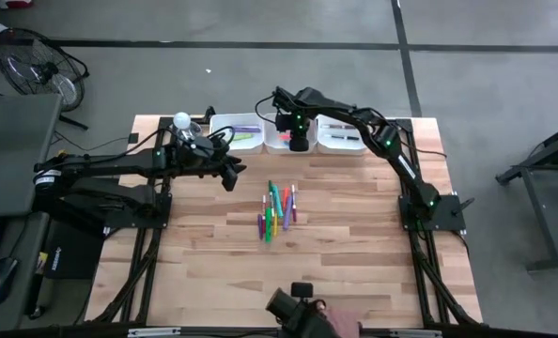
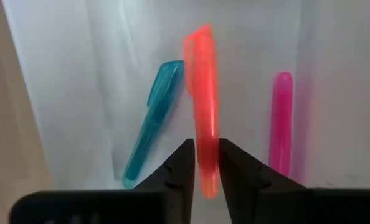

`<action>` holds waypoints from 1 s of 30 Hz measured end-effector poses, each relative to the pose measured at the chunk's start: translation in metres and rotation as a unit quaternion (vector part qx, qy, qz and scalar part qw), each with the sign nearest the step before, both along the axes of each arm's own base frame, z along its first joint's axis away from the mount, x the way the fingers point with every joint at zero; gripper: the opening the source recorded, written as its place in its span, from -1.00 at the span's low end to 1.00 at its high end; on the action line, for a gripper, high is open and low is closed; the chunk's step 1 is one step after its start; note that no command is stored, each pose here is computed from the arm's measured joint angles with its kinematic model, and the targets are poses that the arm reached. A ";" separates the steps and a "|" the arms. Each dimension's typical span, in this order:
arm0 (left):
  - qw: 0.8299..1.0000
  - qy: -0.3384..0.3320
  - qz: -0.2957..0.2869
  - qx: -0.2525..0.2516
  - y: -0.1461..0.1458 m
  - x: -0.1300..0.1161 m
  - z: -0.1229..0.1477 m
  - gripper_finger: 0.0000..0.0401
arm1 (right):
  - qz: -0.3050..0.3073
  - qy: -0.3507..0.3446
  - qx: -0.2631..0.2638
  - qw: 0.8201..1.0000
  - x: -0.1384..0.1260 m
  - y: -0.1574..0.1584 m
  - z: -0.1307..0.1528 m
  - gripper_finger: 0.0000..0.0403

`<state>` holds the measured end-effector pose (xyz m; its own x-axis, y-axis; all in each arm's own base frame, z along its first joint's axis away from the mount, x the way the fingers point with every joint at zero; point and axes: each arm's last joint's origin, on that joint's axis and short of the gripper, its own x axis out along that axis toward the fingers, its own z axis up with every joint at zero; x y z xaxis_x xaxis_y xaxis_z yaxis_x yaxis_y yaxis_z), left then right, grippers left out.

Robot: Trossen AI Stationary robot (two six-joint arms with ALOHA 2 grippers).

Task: Pick & Place Markers
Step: Put the right orange pen into the middle white bin, then put the violet marker pen into the right white bin

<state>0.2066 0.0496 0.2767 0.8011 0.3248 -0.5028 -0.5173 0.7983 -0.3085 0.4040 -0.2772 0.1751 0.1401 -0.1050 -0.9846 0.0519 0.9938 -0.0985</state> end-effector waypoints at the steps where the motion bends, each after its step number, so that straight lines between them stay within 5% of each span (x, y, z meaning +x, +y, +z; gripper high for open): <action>1: 1.000 0.000 0.000 0.000 0.000 0.000 0.000 -0.29 | -0.003 0.000 -0.001 1.000 0.000 0.000 0.000 -0.66; 9: 1.000 -0.001 -0.001 0.000 0.000 0.000 0.000 -0.29 | -0.041 -0.012 0.012 0.999 -0.001 0.002 0.009 -0.37; 15: 1.000 0.002 -0.007 0.006 0.000 0.000 0.000 -0.29 | -0.141 -0.014 0.025 0.990 -0.005 0.004 0.040 -0.27; 22: 1.000 0.007 -0.018 0.024 0.000 0.000 0.000 -0.29 | -0.331 -0.038 0.064 0.941 -0.009 0.014 0.062 -0.27; 30: 0.998 0.015 -0.043 0.040 -0.001 0.000 0.000 -0.29 | -0.416 -0.037 0.062 0.906 -0.002 0.044 0.071 -0.24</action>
